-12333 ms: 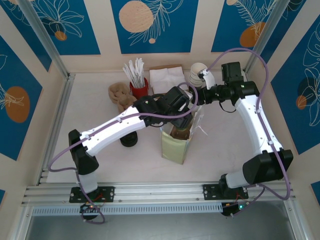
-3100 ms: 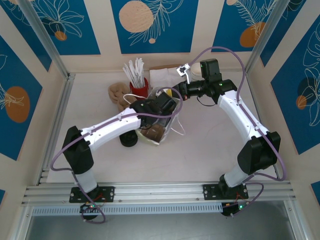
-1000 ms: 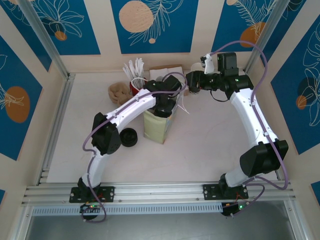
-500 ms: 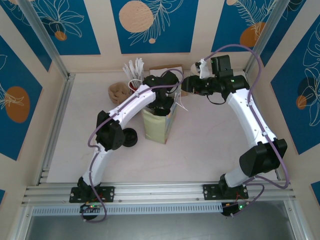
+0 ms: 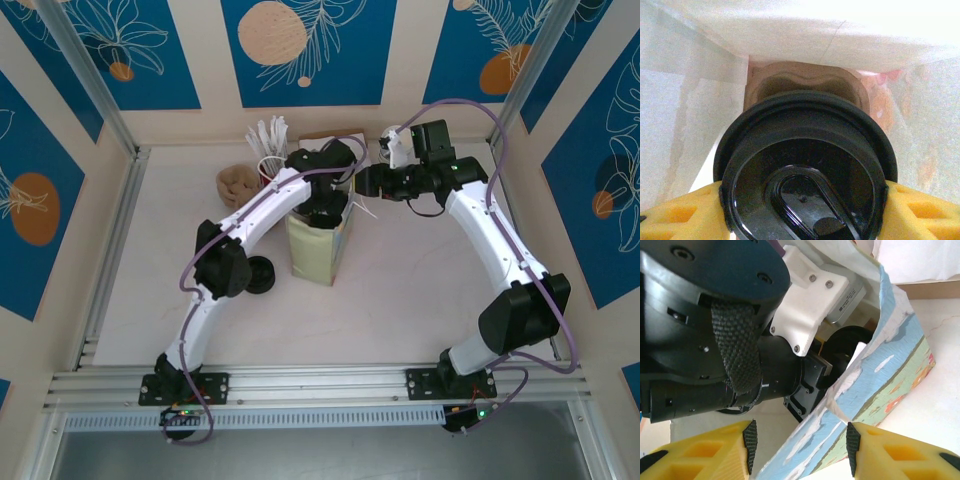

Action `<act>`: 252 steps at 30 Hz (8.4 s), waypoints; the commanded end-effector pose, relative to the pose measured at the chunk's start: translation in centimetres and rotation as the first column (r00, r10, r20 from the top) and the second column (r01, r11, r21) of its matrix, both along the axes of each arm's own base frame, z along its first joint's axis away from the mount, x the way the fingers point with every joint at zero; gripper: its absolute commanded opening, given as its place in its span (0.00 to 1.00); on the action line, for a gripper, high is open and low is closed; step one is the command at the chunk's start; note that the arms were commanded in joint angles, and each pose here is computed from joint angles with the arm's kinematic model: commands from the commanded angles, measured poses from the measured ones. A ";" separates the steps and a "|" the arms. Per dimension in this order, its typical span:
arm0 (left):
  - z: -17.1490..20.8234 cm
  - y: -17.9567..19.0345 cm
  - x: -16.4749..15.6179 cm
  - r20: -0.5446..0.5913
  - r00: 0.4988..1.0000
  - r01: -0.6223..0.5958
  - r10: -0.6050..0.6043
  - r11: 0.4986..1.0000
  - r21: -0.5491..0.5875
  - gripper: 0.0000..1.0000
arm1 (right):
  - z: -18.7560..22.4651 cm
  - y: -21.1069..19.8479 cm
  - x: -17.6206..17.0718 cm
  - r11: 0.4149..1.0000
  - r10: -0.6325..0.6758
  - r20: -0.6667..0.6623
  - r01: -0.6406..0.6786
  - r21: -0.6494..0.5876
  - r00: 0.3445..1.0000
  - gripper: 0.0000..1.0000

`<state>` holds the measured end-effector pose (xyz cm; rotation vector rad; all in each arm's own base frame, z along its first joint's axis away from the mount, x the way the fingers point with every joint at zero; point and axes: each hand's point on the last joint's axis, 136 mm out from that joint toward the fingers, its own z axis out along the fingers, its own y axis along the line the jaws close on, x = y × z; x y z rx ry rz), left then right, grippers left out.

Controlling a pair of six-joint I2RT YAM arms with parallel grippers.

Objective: Pack the takeout coffee

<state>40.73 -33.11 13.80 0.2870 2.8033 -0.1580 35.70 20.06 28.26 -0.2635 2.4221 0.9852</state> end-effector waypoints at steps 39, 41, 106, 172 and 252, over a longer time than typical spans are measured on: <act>3.3 0.3 1.3 0.001 1.000 -0.031 0.031 0.991 -0.127 0.92 | -2.2 1.4 3.6 0.995 0.016 -0.041 -0.020 -0.101 0.999 0.53; 4.3 0.5 1.2 0.014 0.999 -0.031 0.033 0.990 -0.135 0.93 | -2.6 1.1 3.5 0.992 0.006 -0.051 -0.012 -0.122 0.999 0.51; 28.1 -8.4 -8.8 0.281 0.861 0.451 -0.424 0.380 -0.808 0.81 | -0.9 0.0 -1.4 0.998 -0.002 -0.280 -0.018 -0.068 0.960 0.04; 18.8 16.2 3.4 0.258 0.879 -0.273 0.402 0.866 -0.420 0.81 | -1.2 1.9 -4.4 0.991 0.083 -0.133 -0.068 0.116 0.988 0.08; 8.3 19.4 18.9 0.393 0.824 -0.235 0.409 0.877 -0.419 0.25 | 6.0 -6.2 -0.9 0.960 -0.259 0.170 0.235 0.149 0.951 0.56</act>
